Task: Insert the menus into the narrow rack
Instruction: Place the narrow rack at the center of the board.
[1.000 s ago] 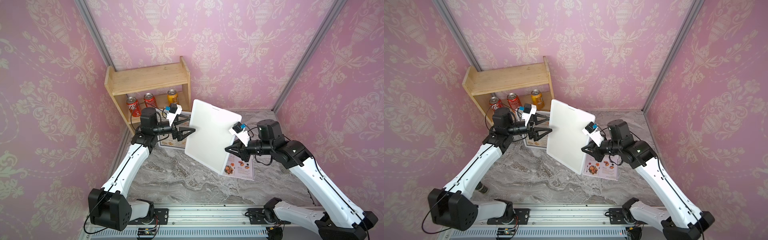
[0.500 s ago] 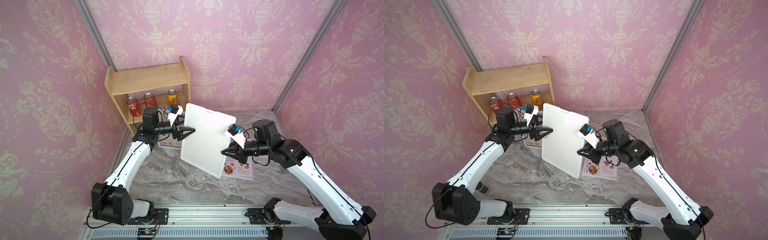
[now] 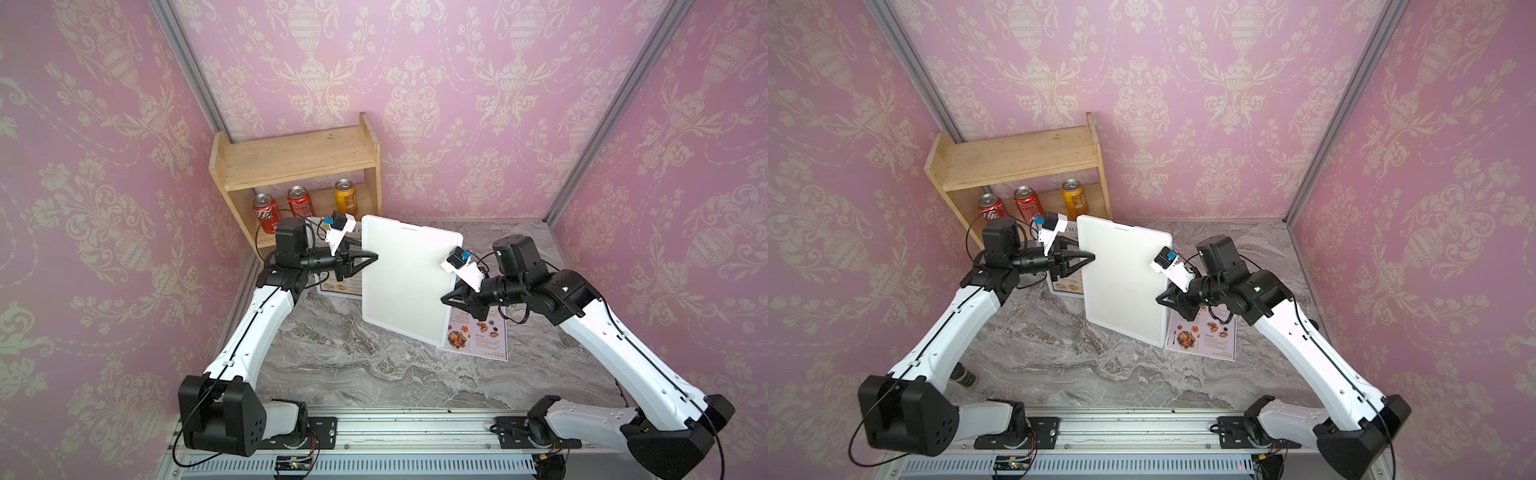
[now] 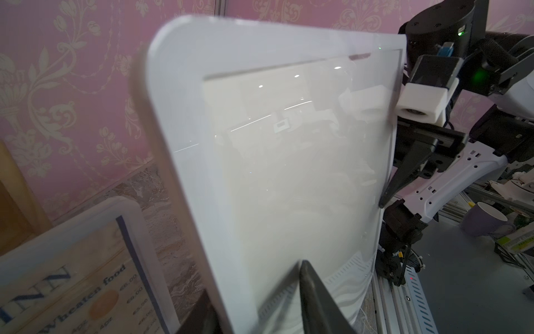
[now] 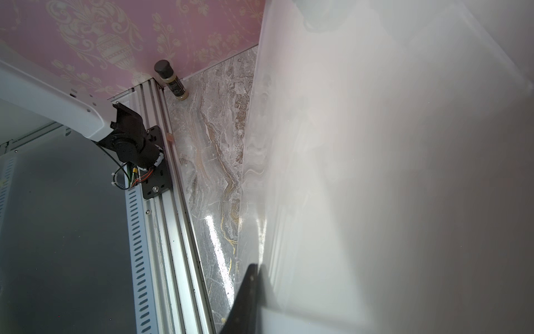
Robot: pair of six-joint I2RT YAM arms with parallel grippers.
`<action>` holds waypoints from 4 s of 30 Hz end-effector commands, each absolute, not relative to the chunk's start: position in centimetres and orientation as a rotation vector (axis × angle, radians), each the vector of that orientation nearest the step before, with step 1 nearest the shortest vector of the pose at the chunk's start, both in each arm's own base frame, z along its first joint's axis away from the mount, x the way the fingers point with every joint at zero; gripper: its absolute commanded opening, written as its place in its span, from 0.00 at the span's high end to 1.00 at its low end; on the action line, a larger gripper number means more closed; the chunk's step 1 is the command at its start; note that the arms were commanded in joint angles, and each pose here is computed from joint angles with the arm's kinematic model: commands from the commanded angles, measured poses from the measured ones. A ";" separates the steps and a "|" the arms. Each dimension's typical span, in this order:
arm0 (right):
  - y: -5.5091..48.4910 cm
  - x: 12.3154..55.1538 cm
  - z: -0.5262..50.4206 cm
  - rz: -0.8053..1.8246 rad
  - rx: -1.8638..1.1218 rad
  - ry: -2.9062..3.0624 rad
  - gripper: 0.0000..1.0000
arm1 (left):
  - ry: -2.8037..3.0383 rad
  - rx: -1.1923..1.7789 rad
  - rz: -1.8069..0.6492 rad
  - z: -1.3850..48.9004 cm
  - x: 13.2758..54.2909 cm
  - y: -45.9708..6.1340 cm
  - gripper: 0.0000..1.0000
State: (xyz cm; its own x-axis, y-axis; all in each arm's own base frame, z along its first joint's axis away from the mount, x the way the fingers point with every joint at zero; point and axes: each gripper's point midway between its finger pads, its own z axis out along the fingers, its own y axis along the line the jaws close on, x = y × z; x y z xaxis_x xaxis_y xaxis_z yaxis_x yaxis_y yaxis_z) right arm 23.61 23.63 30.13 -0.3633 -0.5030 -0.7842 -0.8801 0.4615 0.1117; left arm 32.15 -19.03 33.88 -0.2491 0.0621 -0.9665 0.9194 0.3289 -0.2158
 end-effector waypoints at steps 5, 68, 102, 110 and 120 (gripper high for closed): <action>25.2 28.5 34.5 0.710 -1.067 1.852 1.00 | 1.530 0.987 -1.071 34.2 29.3 -19.7 0.69; 26.5 35.5 15.0 0.581 -0.934 2.082 0.67 | 1.853 0.978 -0.787 18.8 26.5 -21.1 0.41; 25.8 31.4 18.3 0.460 -0.940 2.086 0.14 | 2.049 0.752 -0.337 18.8 29.2 -15.2 0.01; 22.8 30.6 17.3 0.356 -0.768 2.181 0.00 | 1.992 0.686 -0.270 22.2 29.1 -13.9 0.01; 11.9 30.7 18.3 -0.102 -0.239 2.343 0.00 | 1.835 0.517 -0.185 28.3 27.2 -11.0 0.01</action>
State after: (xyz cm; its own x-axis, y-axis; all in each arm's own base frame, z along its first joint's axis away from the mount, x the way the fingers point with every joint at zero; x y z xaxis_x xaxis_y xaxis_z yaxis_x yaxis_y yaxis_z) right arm 30.34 16.51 18.95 -0.5895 -0.2941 -0.7524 -0.3752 0.9245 -0.0674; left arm 27.48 -12.03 26.45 -0.2505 0.2881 -0.9242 0.4949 0.8586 0.1335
